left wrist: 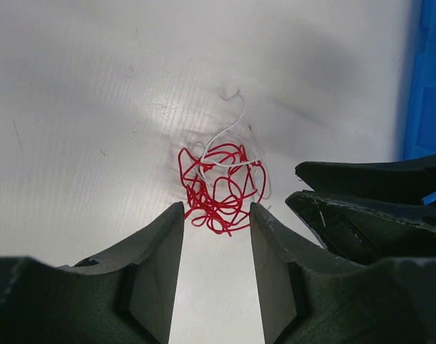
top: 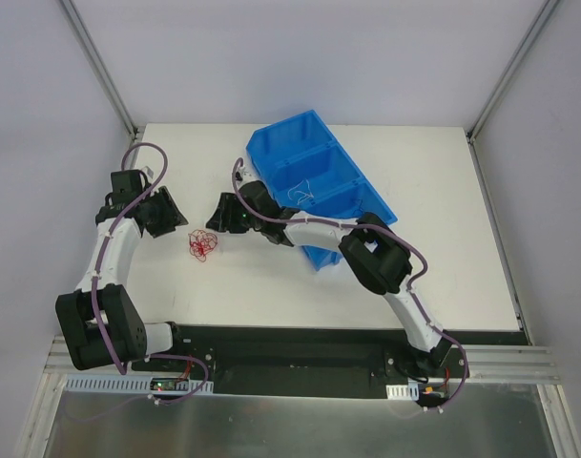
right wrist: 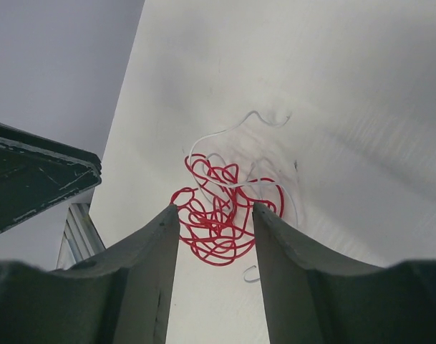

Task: Untangle the cables

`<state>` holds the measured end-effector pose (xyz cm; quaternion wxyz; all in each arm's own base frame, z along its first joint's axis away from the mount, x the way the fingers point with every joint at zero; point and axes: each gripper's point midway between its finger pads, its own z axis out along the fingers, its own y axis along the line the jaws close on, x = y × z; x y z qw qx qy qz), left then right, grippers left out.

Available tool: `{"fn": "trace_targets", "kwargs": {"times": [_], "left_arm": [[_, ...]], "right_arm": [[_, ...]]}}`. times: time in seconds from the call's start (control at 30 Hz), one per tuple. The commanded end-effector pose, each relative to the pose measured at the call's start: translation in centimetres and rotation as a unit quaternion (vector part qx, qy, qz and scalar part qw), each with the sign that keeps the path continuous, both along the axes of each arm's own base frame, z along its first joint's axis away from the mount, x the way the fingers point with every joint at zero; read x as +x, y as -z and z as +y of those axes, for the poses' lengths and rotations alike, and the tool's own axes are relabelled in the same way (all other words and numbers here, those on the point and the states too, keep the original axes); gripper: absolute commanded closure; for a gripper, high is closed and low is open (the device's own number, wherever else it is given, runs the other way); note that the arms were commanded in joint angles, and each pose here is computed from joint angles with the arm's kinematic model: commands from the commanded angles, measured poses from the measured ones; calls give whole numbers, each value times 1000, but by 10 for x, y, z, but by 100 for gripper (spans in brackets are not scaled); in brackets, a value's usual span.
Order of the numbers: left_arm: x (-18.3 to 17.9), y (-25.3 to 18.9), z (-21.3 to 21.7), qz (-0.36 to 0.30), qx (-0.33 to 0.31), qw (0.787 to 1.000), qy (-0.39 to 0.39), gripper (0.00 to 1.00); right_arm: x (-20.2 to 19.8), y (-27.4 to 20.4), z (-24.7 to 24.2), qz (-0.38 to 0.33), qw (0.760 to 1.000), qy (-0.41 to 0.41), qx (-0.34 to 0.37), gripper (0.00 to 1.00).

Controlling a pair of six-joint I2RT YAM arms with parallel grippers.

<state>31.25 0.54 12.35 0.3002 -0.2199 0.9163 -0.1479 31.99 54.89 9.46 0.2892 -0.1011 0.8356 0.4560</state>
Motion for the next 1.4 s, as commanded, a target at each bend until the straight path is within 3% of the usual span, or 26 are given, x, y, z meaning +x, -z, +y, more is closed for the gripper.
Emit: {"fn": "trace_targets", "kwargs": {"times": [0.0,0.13,0.27,0.53,0.8,0.97,1.07,1.37], "left_arm": [[4,-5,-6,-14,-21,1000,7,59],[3,3,-7,0,-30,1000,1,48],[5,5,-9,4,-44,999,2,47],[5,9,-13,9,-63,998,5,46],[7,10,-14,9,-73,997,6,47],[7,8,-14,7,-73,997,5,47],[7,9,-14,7,-75,997,6,47],[7,8,-15,5,-80,997,9,47]], "right_arm": [[2,-2,5,25,999,24,4,53],[-2,15,-3,63,996,55,-22,54],[-8,29,-8,96,991,87,-25,51],[-30,46,11,141,987,71,-22,53],[-36,55,-1,134,985,102,-35,57],[-29,49,-5,118,986,118,-28,71],[-29,32,0,93,991,98,-20,73],[-5,-30,-21,-57,994,83,-34,52]]}}
